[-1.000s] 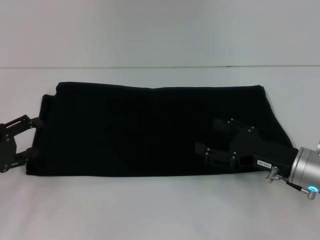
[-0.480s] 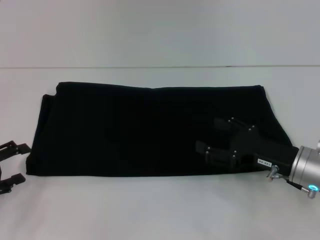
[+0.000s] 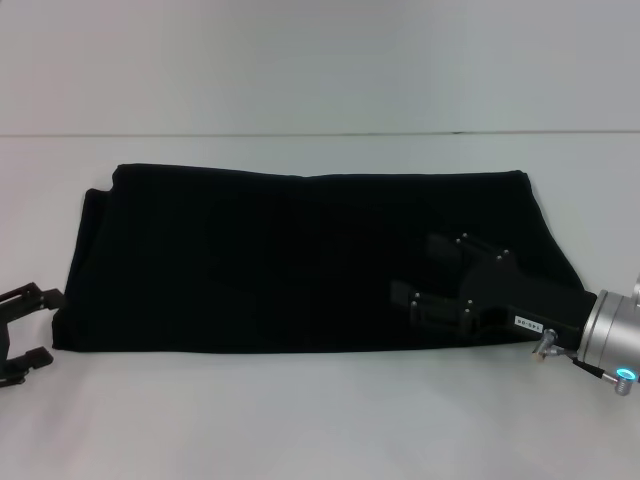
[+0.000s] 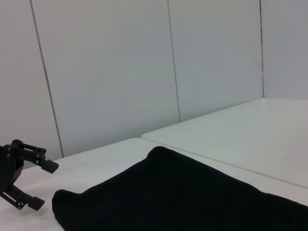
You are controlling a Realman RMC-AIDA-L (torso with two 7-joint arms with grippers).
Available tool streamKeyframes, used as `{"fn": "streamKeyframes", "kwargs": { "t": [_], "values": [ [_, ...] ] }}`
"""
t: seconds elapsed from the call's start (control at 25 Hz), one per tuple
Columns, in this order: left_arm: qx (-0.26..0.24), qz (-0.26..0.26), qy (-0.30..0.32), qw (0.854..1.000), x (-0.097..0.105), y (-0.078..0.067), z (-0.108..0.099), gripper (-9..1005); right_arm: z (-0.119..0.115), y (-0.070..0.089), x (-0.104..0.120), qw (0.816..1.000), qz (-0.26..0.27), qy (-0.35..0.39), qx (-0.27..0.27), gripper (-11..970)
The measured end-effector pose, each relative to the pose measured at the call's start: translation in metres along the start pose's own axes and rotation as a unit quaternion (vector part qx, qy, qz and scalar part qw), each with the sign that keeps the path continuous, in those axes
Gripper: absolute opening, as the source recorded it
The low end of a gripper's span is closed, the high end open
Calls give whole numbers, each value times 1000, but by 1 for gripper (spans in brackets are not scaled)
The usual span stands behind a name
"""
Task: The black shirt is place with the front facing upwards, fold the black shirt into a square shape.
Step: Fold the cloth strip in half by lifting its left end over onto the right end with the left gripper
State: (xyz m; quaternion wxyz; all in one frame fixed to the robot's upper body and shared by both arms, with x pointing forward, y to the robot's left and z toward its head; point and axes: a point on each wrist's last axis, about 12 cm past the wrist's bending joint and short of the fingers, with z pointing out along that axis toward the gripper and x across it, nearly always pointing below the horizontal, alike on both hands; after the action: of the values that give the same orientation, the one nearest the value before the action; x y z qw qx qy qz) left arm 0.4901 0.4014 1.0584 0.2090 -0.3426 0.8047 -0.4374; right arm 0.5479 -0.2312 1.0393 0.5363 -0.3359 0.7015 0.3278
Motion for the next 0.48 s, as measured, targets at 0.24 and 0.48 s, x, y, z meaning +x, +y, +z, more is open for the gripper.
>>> {"fn": "streamKeyframes", "kwargs": {
  "t": [0.24, 0.48],
  "values": [
    [-14, 3, -6, 1000, -1, 1, 3, 887, 0, 0, 0, 1000, 0, 0, 0, 925],
    [-16, 5, -6, 1000, -2, 0, 7, 888, 0, 0, 1, 1000, 1, 1, 1, 925]
  ]
}}
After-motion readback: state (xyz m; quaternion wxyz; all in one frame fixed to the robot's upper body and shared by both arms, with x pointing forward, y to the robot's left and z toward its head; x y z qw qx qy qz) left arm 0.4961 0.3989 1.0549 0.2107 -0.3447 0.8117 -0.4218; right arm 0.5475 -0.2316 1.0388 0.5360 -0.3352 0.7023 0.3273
